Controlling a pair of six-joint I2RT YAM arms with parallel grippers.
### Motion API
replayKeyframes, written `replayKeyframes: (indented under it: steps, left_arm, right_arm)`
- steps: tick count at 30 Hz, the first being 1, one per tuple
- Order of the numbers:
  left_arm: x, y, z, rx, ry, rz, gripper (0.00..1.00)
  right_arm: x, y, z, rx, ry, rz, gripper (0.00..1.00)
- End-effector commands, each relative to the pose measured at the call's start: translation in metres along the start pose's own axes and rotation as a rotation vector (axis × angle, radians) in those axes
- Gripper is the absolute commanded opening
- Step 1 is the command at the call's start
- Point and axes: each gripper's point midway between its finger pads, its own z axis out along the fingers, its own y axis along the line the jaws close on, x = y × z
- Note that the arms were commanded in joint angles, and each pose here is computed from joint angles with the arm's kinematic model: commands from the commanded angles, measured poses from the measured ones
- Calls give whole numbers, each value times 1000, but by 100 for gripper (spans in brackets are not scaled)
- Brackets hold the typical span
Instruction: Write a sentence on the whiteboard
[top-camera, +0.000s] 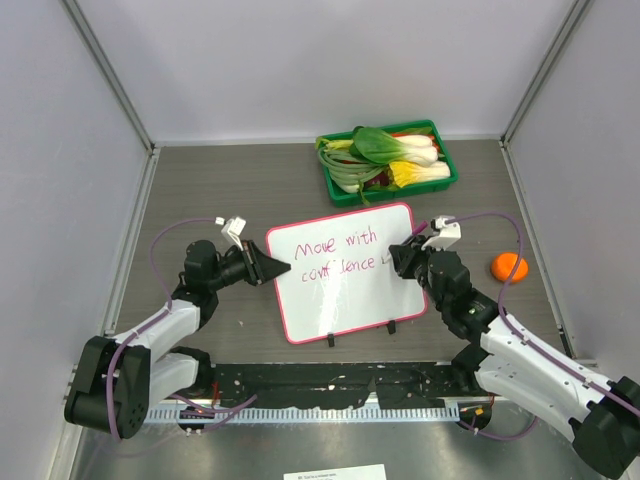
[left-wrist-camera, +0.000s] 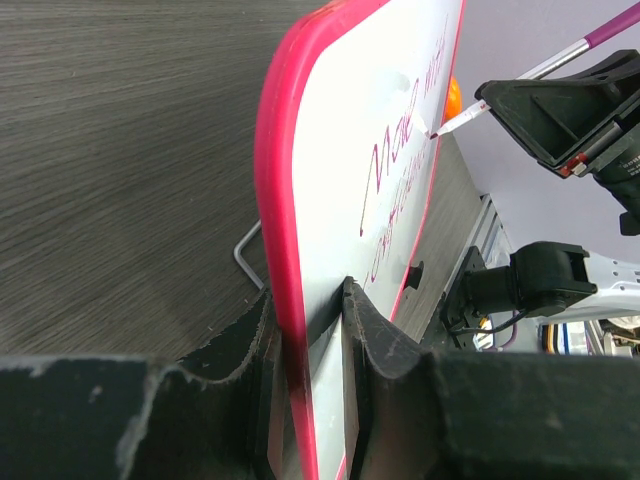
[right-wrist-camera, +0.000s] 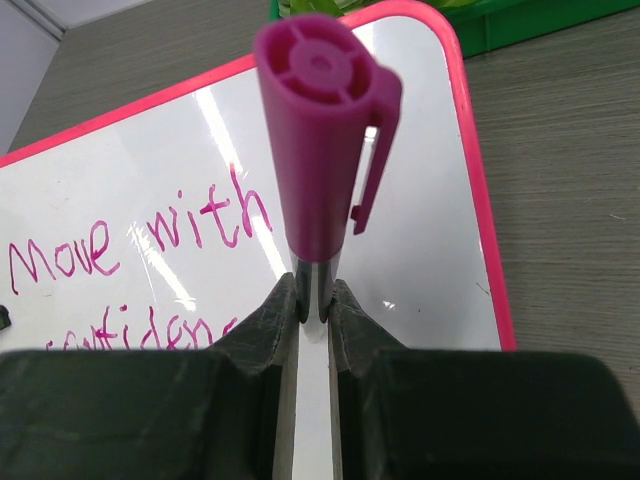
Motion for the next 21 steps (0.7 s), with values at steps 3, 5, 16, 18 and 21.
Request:
replayKeyframes:
  steps: [3,5,16,18,21]
  left_arm:
    - [5,27,-1,-107,-14,66,0]
    - [5,27,0,-106,-13,66,0]
    - [5,26,-1,-105,-14,68,0]
    - [5,26,-1,-106,-13,69,0]
    - [5,26,-1,-106,-13,67,0]
  right_arm:
    - [-5,-3,3,27,-12,-14,1]
    - [-13,-1,4,30,-29,-12,1]
    - [-35,4,8,47,-79,-23,1]
    - [-36,2,8,63,-84,-28,1]
    - [-35,0,9,72,-79,-30,1]
